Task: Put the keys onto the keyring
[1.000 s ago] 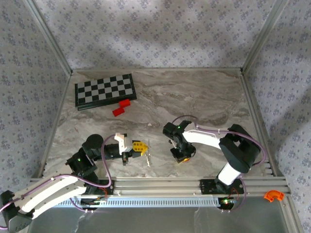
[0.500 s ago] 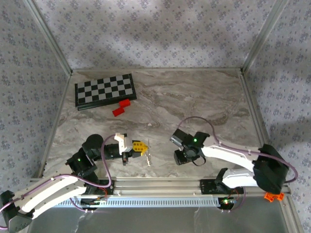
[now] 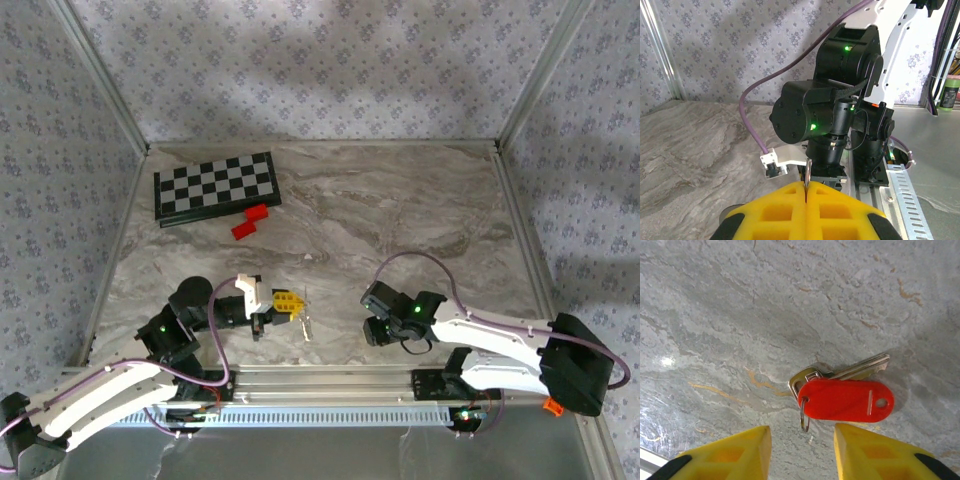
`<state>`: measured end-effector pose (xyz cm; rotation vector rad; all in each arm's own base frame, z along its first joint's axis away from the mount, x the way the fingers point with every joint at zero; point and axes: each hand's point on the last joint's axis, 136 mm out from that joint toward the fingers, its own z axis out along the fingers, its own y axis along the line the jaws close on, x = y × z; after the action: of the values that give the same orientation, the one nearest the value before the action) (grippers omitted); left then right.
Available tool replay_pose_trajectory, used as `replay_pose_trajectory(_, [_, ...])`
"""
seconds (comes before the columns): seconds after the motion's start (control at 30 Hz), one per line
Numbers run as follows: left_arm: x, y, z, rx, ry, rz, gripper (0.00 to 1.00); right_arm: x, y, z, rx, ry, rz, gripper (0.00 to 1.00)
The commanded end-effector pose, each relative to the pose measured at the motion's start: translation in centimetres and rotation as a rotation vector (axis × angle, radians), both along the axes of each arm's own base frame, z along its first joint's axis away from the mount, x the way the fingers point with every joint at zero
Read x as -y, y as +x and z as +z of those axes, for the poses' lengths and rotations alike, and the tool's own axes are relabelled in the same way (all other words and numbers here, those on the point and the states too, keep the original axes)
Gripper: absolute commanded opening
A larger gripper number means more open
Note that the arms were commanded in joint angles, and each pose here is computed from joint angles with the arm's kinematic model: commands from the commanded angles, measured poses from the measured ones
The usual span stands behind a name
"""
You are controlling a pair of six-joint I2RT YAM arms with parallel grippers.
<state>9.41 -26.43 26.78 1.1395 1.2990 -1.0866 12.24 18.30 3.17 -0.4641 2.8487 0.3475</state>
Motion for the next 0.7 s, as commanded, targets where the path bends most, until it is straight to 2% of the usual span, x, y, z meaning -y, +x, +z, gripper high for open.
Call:
replay_pose_trajectory(0.0, [0.08, -0.62, 1.88, 0.04, -0.056, -0.031, 0.0, -0.23, 0.33, 0.14, 0.023, 0.015, -0.009, 0.33])
replay_pose_trajectory(0.67, [0.01, -0.69, 2.02, 0.043, -0.06, -0.032, 0.0, 0.08, 0.61, -0.26, 0.02, -0.018, -0.002, 0.2])
